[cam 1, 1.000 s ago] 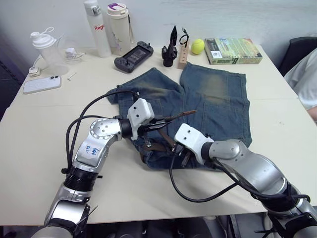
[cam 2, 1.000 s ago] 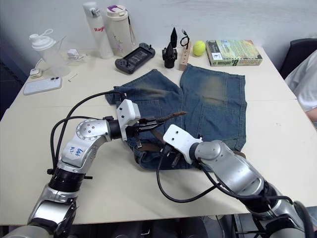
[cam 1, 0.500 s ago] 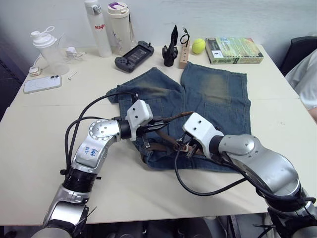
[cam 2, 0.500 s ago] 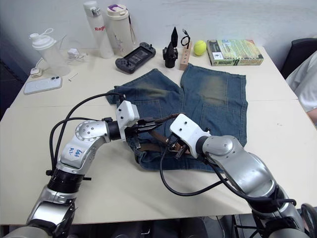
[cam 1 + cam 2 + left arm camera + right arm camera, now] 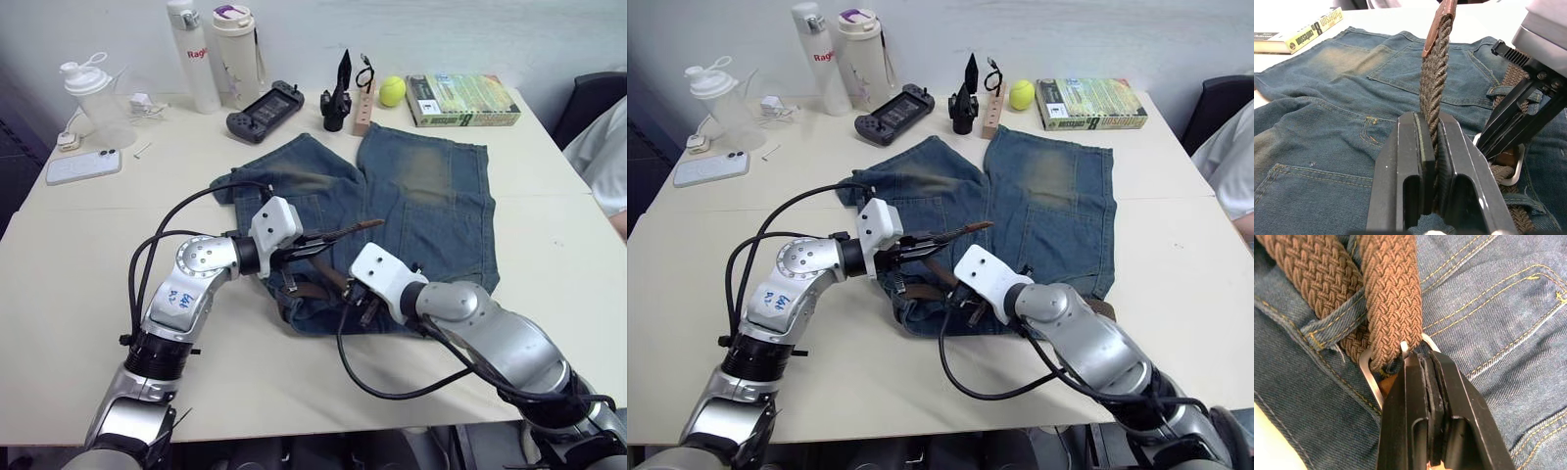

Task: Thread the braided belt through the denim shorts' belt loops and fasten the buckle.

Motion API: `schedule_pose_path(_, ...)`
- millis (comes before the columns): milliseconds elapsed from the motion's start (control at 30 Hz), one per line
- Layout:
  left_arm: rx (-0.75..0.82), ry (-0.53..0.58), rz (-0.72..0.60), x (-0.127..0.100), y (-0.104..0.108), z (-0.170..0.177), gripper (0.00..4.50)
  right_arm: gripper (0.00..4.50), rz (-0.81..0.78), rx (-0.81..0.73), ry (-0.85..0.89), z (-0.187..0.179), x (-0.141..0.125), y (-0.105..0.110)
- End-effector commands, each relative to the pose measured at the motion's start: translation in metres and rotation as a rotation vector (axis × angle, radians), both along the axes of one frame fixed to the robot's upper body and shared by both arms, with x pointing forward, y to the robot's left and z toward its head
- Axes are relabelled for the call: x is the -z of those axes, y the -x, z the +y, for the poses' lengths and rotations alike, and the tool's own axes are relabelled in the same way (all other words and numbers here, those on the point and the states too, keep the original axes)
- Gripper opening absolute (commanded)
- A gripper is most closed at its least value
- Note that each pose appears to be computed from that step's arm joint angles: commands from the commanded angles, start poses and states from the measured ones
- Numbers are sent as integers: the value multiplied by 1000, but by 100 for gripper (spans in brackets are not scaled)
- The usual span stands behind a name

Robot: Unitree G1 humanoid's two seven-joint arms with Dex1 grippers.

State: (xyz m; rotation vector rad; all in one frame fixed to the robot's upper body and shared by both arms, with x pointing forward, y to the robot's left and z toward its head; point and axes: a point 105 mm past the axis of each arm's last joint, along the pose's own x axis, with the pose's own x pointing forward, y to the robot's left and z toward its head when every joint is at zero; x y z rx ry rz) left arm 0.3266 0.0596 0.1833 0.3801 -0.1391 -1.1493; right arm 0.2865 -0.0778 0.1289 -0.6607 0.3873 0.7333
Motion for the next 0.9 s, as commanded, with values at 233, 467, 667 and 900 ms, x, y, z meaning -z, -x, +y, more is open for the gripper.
schedule_pose_path(233, 70, 9, -66, -23, -8, -16, 0, 11, 64, -179, 231, -3, 47, 24)
schedule_pose_path(467, 240, 12, -121, -41, -7, -49, 0, 11, 118, -287, 317, -4, 81, 34)
schedule_pose_path(667, 347, -28, -141, -42, -9, -72, 0, 11, 76, -361, 366, 0, 85, 38)
schedule_pose_path(900, 450, -91, -150, -42, -23, -111, 0, 11, 72, -472, 428, 0, 99, 54)
